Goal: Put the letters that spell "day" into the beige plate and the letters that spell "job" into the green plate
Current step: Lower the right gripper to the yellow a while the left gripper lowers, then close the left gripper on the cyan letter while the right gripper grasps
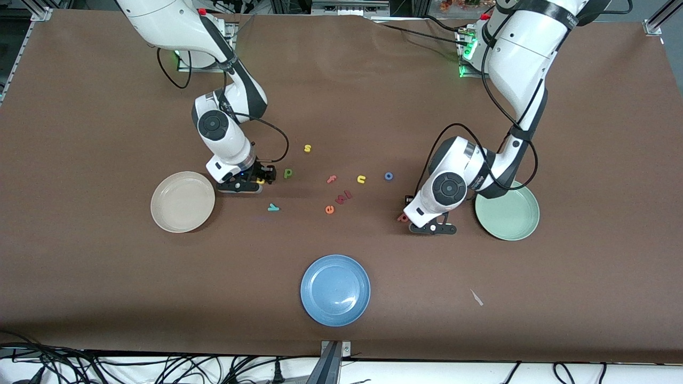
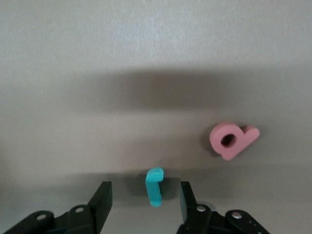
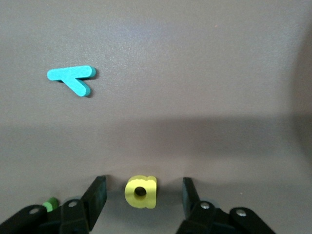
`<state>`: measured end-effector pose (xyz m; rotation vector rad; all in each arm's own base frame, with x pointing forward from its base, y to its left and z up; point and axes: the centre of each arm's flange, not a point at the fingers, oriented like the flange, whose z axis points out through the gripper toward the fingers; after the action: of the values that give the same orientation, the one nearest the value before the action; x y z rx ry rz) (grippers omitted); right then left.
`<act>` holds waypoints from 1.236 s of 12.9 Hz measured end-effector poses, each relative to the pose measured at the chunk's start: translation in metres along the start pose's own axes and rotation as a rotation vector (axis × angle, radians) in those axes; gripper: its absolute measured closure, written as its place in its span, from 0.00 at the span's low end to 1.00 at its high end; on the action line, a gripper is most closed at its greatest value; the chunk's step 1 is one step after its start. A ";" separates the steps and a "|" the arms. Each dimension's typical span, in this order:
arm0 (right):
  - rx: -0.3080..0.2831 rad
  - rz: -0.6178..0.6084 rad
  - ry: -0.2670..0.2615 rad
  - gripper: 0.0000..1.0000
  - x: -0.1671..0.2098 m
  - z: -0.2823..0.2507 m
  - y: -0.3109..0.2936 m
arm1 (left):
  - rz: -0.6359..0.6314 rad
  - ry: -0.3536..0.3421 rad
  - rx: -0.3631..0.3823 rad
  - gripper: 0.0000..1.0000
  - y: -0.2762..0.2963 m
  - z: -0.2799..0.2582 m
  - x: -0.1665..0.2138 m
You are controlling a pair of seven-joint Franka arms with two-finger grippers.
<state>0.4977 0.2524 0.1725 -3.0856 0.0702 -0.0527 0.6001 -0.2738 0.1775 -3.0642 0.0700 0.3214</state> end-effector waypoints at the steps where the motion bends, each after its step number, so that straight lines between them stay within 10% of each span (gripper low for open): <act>1: 0.000 0.000 0.001 0.35 0.001 -0.001 0.000 | 0.001 -0.006 0.002 0.41 0.001 -0.002 -0.001; 16: -0.001 0.002 0.004 0.58 0.002 -0.002 0.002 | -0.014 -0.019 0.004 0.87 0.004 0.007 -0.007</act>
<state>0.4993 0.2504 0.1744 -3.0865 0.0739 -0.0592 0.5916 -0.2766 0.1724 -3.0557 0.0489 0.3492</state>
